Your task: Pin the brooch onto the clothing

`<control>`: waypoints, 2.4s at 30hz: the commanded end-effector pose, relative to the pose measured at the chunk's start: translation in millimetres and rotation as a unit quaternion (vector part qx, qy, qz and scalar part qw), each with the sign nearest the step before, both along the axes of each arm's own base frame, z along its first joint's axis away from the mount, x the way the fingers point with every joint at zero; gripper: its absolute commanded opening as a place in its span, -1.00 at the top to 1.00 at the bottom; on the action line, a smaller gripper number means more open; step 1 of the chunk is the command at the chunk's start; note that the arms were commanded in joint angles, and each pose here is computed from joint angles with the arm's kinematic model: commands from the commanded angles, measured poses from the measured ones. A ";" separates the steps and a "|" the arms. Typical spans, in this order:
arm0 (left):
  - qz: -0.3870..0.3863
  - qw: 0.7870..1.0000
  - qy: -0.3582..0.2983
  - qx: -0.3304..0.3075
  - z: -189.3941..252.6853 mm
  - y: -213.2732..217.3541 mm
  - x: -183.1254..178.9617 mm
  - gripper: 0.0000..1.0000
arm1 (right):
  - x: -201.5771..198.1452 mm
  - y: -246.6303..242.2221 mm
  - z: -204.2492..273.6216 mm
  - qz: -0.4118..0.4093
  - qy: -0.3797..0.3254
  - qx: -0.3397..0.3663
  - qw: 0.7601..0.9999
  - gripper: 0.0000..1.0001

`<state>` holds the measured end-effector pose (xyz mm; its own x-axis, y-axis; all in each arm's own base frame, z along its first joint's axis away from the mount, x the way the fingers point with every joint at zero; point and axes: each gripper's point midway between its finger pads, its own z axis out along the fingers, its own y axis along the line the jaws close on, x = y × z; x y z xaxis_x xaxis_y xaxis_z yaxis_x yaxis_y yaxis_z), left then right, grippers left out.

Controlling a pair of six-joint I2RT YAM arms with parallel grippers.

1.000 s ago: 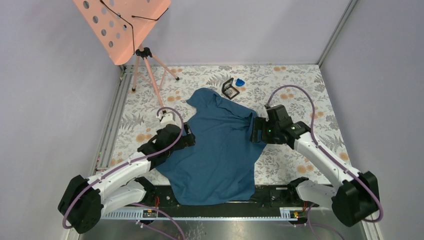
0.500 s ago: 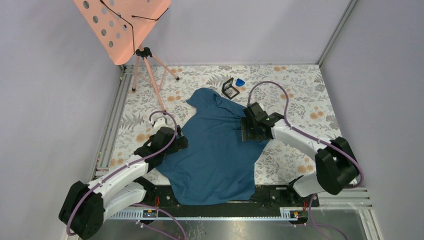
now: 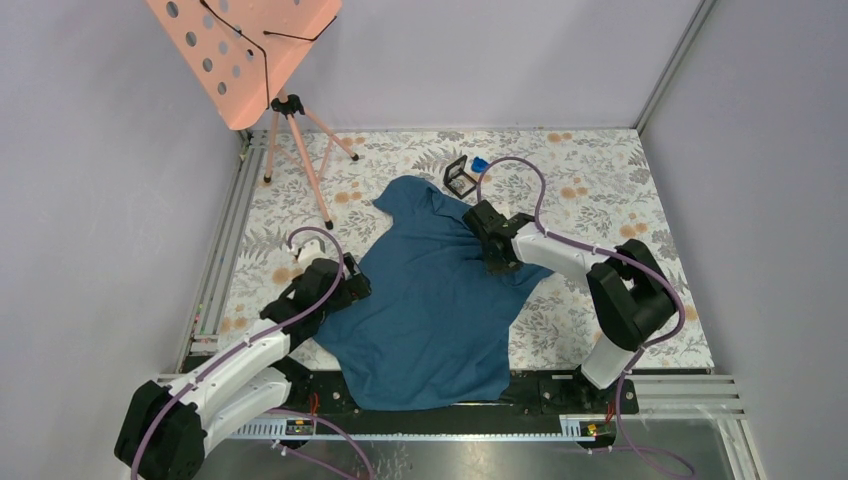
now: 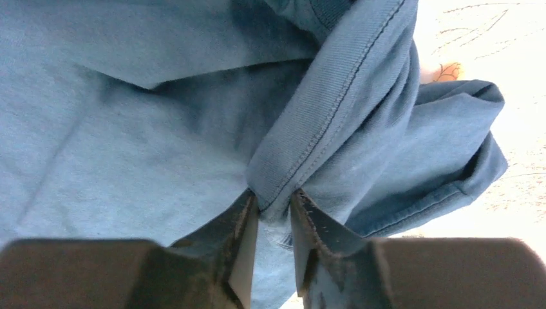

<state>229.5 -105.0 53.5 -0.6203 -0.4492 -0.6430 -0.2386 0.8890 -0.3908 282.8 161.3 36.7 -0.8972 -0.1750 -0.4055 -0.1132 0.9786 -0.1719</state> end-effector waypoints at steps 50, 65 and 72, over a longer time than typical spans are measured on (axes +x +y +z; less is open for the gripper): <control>-0.252 0.967 0.015 -0.042 32.9 -264.3 104.6 -0.34 | -120.4 -72.9 105.7 -0.047 -0.103 0.149 0.982 0.99; -0.250 0.967 0.019 -0.048 12.1 -278.5 102.7 -0.14 | -122.3 -72.6 100.7 -0.047 -0.098 0.151 0.983 1.00; -0.250 0.968 0.018 -0.033 7.4 -282.4 110.8 -0.07 | -121.8 -70.8 101.5 -0.045 -0.098 0.153 0.982 1.00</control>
<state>321.7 -370.7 43.9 -0.8326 -0.1013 -0.5445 0.1746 0.8850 -0.4316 160.9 87.9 137.2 -0.8056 0.0430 -0.5909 -0.0226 0.9944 0.1033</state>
